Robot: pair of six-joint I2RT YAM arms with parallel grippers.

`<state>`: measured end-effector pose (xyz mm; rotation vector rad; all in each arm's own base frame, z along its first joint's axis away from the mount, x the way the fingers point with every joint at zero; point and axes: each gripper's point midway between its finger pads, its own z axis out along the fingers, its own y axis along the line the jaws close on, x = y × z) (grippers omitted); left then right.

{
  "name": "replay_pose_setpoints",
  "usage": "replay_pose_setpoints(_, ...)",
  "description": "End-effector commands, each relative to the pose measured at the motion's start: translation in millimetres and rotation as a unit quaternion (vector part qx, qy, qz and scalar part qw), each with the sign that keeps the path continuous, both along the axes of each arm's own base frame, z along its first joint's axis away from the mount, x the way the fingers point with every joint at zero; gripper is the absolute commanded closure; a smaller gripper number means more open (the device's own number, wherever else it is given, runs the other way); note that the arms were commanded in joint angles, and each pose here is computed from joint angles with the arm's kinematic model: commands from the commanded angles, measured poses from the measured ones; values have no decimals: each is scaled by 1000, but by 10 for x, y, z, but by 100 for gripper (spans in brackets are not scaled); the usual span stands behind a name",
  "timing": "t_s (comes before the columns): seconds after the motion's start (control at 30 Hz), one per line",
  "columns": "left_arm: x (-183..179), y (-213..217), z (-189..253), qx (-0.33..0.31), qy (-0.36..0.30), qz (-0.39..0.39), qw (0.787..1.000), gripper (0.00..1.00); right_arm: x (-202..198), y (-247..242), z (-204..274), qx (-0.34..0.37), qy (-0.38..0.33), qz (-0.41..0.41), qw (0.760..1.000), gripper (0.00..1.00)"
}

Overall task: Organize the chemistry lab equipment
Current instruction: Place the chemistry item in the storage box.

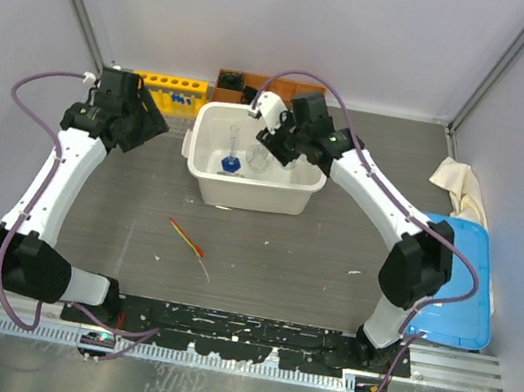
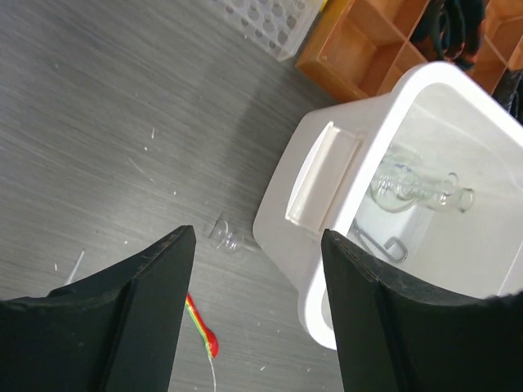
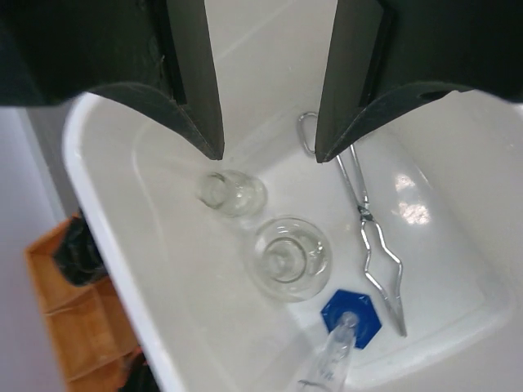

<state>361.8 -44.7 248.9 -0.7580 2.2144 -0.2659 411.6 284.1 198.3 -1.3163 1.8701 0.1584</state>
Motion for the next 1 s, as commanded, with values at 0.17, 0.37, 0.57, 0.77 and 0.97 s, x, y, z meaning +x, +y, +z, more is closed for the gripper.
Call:
replay_pose_setpoints(0.17, -179, -164, -143, -62, 6, -8, 998, 36, -150, -347, 1154, 111, -114, -91, 983, 45)
replay_pose_setpoints(0.37, -326, -273, -413, -106, 29, -3, 994, 43, -326, -539, 1440, 167, -159, -120, 966, 45)
replay_pose_setpoints(0.57, -353, -426, -864, -146, 83, -7, 986, 53, -494, -640, 1578, 207, -166, -134, 955, 45)
replay_pose_setpoints(0.77, -291, -484, -1097, -166, 97, 1, 981, 58, -586, -749, 1530, 209, -169, -147, 952, 45)
replay_pose_setpoints(0.97, -246, -536, -1349, -173, 121, -4, 977, 58, -632, -818, 1477, 211, -166, -160, 950, 44)
